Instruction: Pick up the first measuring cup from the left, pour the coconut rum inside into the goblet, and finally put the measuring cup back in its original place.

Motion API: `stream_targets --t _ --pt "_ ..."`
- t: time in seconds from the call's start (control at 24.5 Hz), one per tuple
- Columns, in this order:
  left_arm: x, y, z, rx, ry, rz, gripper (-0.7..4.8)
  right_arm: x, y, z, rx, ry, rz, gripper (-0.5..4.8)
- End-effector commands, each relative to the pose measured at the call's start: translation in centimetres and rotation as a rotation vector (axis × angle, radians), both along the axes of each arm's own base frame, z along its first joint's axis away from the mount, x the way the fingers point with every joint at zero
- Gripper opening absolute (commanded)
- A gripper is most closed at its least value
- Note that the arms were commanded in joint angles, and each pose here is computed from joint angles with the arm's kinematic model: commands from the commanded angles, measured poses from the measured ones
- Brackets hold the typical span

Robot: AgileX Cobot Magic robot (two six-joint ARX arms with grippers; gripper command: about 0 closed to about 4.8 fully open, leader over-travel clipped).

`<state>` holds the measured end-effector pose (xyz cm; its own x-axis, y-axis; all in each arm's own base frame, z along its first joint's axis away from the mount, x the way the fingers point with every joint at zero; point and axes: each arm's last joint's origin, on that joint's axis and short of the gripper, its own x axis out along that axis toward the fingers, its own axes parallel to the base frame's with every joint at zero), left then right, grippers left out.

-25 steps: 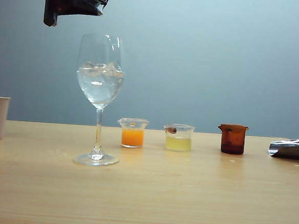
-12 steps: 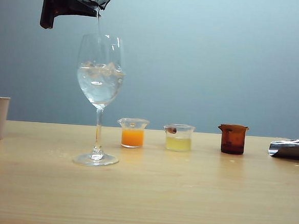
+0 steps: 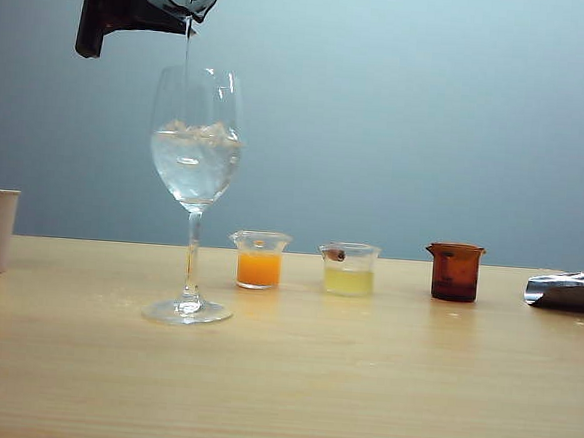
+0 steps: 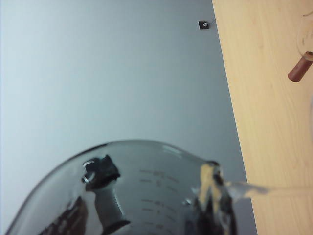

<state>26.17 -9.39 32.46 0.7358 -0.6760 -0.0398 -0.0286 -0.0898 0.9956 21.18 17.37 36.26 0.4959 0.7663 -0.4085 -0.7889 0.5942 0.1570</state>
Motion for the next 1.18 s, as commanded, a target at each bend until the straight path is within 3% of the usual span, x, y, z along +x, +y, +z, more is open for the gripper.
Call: stream_targets --t 0.04,0.49,0.98,1.18 --pt "-0.18 -0.04 0.49 -0.008 -0.024 -0.010 1.78 -0.06 0.01 0.24 0.008 -0.012 0.007 -0.05" --pt "-0.18 -0.04 0.39 -0.050 0.029 -0.007 1.78 -0.06 0.01 0.24 0.008 -0.012 0.007 -0.05" --pt "-0.23 -0.09 0.39 -0.038 0.017 -0.034 1.78 -0.06 0.01 0.25 0.009 -0.011 0.008 -0.05" --pt "-0.22 -0.10 0.37 -0.131 0.107 -0.029 1.78 -0.06 0.01 0.24 0.008 -0.011 0.007 -0.05"
